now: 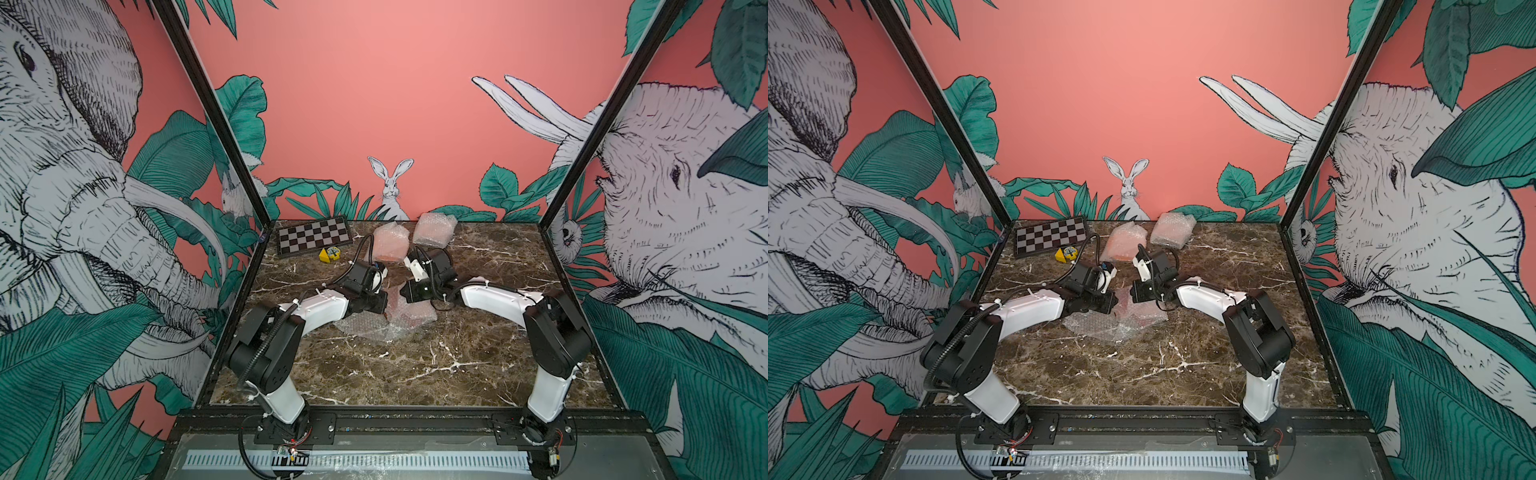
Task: Unpack dinner plates from bubble wrap
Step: Unwrap the bubble wrap at the center of the board.
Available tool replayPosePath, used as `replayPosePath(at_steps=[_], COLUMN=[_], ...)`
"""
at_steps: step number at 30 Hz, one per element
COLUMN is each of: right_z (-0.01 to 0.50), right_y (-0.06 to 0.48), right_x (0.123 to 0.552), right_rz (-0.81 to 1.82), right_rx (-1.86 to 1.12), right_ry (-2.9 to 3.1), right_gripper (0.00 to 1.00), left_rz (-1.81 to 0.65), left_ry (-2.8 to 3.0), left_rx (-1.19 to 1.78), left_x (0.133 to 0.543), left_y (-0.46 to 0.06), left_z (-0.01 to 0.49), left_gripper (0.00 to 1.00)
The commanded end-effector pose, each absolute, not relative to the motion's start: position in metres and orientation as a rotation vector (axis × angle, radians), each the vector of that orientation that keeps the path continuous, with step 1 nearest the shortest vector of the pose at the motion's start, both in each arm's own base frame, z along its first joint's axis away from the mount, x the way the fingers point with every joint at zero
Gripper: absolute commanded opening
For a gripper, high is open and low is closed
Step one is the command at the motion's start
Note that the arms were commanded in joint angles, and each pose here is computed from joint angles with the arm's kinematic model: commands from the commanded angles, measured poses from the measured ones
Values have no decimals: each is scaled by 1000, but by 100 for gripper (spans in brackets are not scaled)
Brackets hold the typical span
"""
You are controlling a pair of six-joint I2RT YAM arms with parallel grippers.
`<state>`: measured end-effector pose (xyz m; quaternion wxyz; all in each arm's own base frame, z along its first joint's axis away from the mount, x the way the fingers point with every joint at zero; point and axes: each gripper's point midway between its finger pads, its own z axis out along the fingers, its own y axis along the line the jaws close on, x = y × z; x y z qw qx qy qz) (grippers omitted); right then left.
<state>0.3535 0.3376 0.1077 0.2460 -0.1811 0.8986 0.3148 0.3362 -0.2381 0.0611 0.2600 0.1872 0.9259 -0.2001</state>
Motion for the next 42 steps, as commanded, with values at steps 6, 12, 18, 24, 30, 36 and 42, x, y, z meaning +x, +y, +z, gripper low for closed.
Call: replayPosePath(at_steps=[6, 12, 18, 24, 30, 36, 42], right_z=[121, 121, 118, 114, 107, 101, 95], right_y=[310, 289, 264, 243, 223, 199, 175], right_x=[363, 369, 375, 378, 380, 383, 383], right_rz=[802, 758, 683, 574, 466, 317, 162], right_rx=[-445, -401, -344, -309, -270, -220, -175], right_ry=[2427, 2434, 2456, 2482, 2515, 2547, 2576], right_gripper=[0, 0, 0, 0, 0, 0, 4], left_rz=[-455, -439, -458, -483, -486, -483, -483], left_ry=[2586, 2604, 2608, 2609, 2616, 2622, 2625], left_rx=[510, 511, 518, 536, 542, 545, 548], left_x=[323, 322, 321, 319, 318, 317, 317], left_y=[-220, -218, -220, -223, -224, -223, -223], left_z=[34, 27, 24, 23, 22, 19, 18], left_gripper=[16, 15, 15, 15, 15, 15, 15])
